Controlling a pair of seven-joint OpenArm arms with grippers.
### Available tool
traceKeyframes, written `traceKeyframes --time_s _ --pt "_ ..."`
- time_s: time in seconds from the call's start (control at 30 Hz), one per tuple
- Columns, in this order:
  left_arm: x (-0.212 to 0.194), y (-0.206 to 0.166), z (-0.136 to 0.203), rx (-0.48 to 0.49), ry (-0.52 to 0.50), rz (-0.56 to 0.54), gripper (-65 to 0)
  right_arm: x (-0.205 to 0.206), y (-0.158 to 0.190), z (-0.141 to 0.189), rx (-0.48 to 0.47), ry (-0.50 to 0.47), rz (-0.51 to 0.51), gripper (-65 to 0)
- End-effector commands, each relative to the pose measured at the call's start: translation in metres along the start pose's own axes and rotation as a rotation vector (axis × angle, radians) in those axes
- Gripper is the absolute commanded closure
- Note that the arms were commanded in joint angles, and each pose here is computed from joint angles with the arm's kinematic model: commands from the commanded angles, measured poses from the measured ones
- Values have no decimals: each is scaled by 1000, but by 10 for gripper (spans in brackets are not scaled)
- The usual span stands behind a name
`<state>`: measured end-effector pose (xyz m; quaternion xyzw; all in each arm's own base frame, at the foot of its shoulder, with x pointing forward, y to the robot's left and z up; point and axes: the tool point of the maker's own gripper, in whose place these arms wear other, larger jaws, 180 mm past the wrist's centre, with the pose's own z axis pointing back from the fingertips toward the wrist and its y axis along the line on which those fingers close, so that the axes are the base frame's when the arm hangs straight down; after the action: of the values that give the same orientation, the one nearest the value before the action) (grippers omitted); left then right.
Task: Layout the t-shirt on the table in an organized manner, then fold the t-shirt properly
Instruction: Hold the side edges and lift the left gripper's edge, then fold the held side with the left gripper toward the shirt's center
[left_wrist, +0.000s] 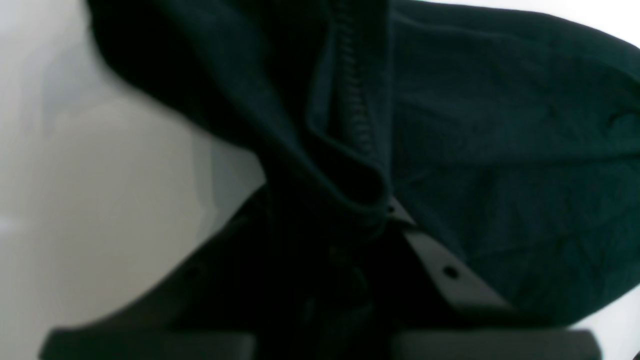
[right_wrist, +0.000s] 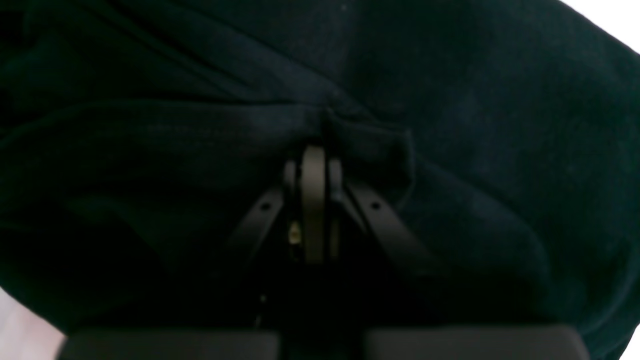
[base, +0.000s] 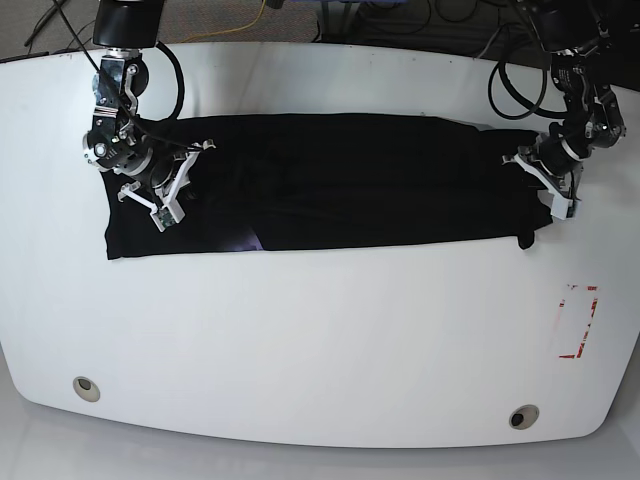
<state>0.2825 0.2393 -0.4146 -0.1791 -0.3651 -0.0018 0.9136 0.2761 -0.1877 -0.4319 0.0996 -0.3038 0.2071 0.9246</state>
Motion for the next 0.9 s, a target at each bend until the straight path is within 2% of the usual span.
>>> traceKeyframes --time_s 0.0,0.33,0.57,0.87 --pt "25 -13 4 -24 -70 -48 0 -23 2 0 0 106 26 0" --pt "51 -91 -1 -148 -116 -190 0 -21 2 0 0 101 27 0" --pt "58 -157 -7 -272 -138 -273 0 -17 11 -5 17 86 12 0" --pt "43 -225 -21 -430 -121 -276 0 -16 13 -6 20 83 6 0"
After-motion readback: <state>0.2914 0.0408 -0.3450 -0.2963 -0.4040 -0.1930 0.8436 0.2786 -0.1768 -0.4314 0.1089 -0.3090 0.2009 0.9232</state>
